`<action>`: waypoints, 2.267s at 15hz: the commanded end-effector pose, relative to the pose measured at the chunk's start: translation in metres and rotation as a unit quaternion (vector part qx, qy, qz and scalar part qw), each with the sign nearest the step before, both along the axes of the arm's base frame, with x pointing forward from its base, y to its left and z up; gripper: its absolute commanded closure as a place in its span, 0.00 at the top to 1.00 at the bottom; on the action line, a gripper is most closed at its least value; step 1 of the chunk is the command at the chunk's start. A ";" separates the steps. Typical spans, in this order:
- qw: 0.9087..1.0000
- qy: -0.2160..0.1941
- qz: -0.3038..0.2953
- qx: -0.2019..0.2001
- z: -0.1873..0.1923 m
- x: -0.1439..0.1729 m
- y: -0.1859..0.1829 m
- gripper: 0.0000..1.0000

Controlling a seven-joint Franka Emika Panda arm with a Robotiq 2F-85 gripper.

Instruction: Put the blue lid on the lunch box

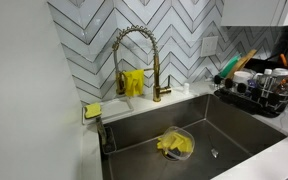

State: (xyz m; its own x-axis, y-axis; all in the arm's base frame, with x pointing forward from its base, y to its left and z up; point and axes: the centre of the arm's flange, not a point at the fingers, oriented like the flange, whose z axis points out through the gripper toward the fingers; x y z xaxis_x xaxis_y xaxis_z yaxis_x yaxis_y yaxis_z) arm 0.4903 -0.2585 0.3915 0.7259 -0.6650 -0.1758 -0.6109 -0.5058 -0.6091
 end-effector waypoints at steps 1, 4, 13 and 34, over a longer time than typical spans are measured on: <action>1.000 -0.002 -0.007 0.001 -0.008 -0.003 0.002 0.02; 1.000 -0.005 -0.011 -0.003 -0.010 -0.001 0.000 0.02; 1.000 -0.001 -0.006 -0.003 -0.012 -0.001 -0.001 0.33; 0.997 -0.024 0.078 -0.003 -0.008 0.020 -0.023 1.00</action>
